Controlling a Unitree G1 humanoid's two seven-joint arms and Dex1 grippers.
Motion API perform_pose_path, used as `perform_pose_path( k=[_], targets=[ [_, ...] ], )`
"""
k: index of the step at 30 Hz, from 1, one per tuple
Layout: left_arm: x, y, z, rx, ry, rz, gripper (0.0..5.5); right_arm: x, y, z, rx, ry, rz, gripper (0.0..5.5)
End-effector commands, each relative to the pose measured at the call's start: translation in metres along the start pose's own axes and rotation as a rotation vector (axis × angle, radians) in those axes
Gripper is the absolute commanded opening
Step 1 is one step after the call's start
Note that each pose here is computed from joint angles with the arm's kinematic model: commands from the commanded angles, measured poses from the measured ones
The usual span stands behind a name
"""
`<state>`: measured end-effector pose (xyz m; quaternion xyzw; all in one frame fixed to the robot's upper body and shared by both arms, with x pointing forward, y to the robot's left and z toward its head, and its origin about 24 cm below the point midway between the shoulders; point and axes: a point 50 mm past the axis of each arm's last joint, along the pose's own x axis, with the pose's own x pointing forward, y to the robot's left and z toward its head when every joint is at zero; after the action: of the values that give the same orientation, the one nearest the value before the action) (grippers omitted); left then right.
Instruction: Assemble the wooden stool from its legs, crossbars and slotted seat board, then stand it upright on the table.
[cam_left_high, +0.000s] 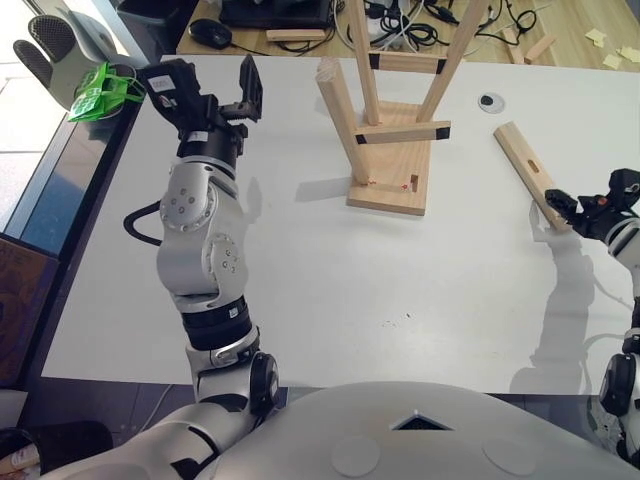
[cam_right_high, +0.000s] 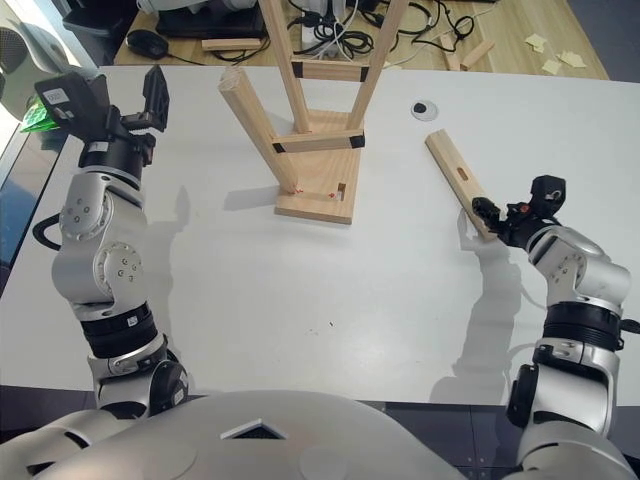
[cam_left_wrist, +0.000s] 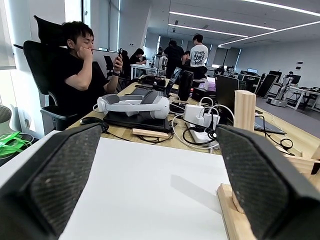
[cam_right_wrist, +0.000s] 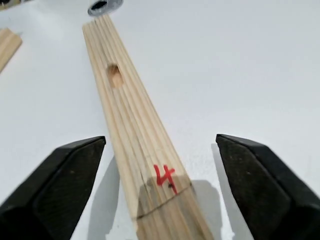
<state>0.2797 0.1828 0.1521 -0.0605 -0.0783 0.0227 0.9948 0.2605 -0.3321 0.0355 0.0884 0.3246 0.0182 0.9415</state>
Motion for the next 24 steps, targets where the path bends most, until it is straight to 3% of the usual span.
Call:
perform_pose_path(
  k=[1,3,10,22,24],
  targets=[
    [0.001,0.006,-0.001,-0.004,-0.023,0.072,4.23,0.001,-0.007,-0.001,-0.040,0.093,-0.039,4.77],
    [0.002,0.006,0.001,-0.013,-0.043,0.100,4.23,0.003,-0.012,-0.005,-0.018,0.140,-0.089,5.13],
    [0.015,0.007,0.015,-0.035,-0.158,0.158,4.23,0.008,-0.019,-0.012,-0.047,0.235,-0.127,3.96],
    [0.036,0.019,0.038,-0.023,-0.290,0.221,4.23,0.016,-0.011,0.007,-0.163,0.183,-0.046,2.04],
    [0.039,0.020,0.042,-0.021,-0.304,0.220,4.23,0.019,-0.008,0.010,-0.171,0.158,-0.042,2.03]
  ],
)
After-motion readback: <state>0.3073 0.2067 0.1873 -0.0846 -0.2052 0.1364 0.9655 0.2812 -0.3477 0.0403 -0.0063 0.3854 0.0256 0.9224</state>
